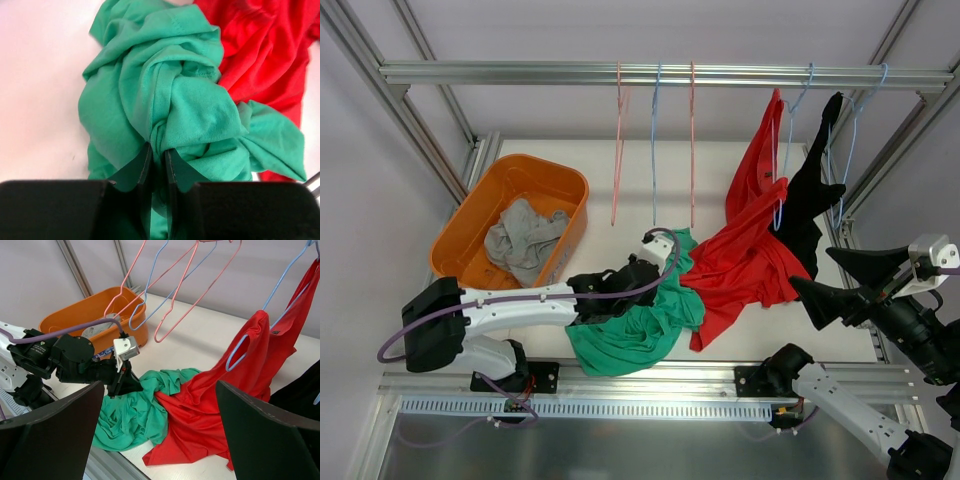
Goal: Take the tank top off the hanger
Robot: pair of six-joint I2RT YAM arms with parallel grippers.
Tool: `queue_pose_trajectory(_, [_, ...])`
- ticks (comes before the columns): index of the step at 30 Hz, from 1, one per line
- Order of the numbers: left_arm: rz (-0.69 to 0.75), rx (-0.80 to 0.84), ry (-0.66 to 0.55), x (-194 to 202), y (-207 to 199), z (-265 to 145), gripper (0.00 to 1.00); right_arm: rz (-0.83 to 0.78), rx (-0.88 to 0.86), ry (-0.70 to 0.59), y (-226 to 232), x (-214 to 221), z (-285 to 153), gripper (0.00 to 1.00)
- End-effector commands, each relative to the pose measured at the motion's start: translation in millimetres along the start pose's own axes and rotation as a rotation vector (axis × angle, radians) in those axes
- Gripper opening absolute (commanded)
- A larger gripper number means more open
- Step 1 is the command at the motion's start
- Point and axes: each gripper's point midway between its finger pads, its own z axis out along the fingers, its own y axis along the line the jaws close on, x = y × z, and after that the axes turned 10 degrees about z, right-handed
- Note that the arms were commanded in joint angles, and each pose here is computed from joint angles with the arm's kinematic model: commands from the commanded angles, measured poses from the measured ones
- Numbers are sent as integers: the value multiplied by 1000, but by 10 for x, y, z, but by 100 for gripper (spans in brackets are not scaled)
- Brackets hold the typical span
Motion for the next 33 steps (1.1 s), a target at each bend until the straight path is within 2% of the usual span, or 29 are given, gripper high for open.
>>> queue_pose_trajectory(1, [-80, -87, 8, 180, 216, -138, 11, -9, -30, -65, 70, -173, -15, 99])
queue_pose_trajectory(3, [-100, -80, 45, 373, 203, -130, 12, -9, -30, -65, 69, -170, -17, 100])
queue_pose_trajectory(6, [-129, -60, 104, 614, 136, -86, 6, -6, -34, -61, 75, -159, -6, 99])
queue_pose_trajectory(8, [-137, -52, 143, 765, 90, -59, 15, -5, -39, -54, 84, -149, 17, 100])
queue_pose_trajectory(11, [-148, -53, 154, 876, 29, -73, 38, -4, -36, -42, 83, -129, 54, 99])
queue_pose_trajectory(17, [-175, -72, 146, 969, 59, -144, 53, -2, -34, -40, 86, -138, 102, 99])
queue_pose_trajectory(22, [-180, -72, 135, 991, 92, -191, 55, -1, -32, -32, 80, -115, 123, 100])
queue_pose_trajectory(24, [-179, -74, 141, 1045, 102, -205, 49, 1, -30, -28, 75, -97, 140, 100])
queue_pose_trajectory(25, [-184, -73, 137, 1047, 106, -218, 35, -1, -30, -28, 74, -97, 140, 100])
queue_pose_trajectory(27, [-195, -83, 141, 1117, 139, -241, 31, -1, -34, -24, 80, -90, 153, 99])
queue_pose_trajectory(29, [-205, -86, 147, 1186, 155, -266, 18, -3, -29, -25, 74, -94, 159, 99])
queue_pose_trajectory(33, [-238, -93, 130, 1240, 210, -338, 0, -3, -65, -10, 136, -70, 177, 100])
